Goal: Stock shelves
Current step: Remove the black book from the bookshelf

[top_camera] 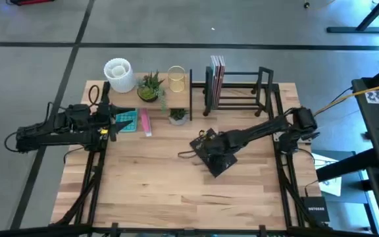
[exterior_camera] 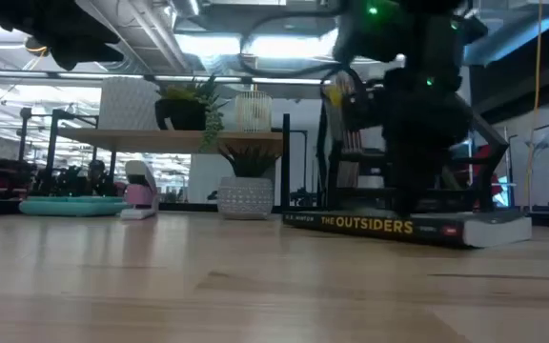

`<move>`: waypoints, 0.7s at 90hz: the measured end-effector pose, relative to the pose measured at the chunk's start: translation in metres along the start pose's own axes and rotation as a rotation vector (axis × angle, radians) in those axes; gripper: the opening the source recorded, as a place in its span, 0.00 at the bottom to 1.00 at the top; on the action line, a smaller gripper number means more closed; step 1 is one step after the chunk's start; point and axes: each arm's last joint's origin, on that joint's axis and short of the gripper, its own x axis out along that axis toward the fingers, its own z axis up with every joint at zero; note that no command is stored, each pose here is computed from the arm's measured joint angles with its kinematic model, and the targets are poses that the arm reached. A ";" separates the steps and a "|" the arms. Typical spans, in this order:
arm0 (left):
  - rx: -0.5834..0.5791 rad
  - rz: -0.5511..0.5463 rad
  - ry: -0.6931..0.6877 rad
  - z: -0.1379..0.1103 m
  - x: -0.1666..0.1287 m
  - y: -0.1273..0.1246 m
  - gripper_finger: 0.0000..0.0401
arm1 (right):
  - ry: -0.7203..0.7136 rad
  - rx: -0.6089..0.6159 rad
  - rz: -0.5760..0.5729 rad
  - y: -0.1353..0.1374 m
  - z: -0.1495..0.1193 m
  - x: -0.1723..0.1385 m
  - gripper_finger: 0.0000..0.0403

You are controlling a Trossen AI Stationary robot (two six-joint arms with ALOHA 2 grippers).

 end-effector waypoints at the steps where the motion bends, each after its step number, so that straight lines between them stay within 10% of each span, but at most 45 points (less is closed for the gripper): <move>1: 0.000 0.000 0.000 0.000 0.000 0.000 0.59 | 0.002 0.023 -0.002 -0.001 -0.001 0.001 0.38; 17: 0.000 0.001 0.000 0.000 0.000 0.000 0.59 | -0.002 0.340 -0.057 0.009 -0.021 0.005 0.37; 63: 0.000 0.004 0.001 0.000 0.000 0.000 0.59 | 0.320 0.527 -0.110 0.059 -0.101 -0.015 0.37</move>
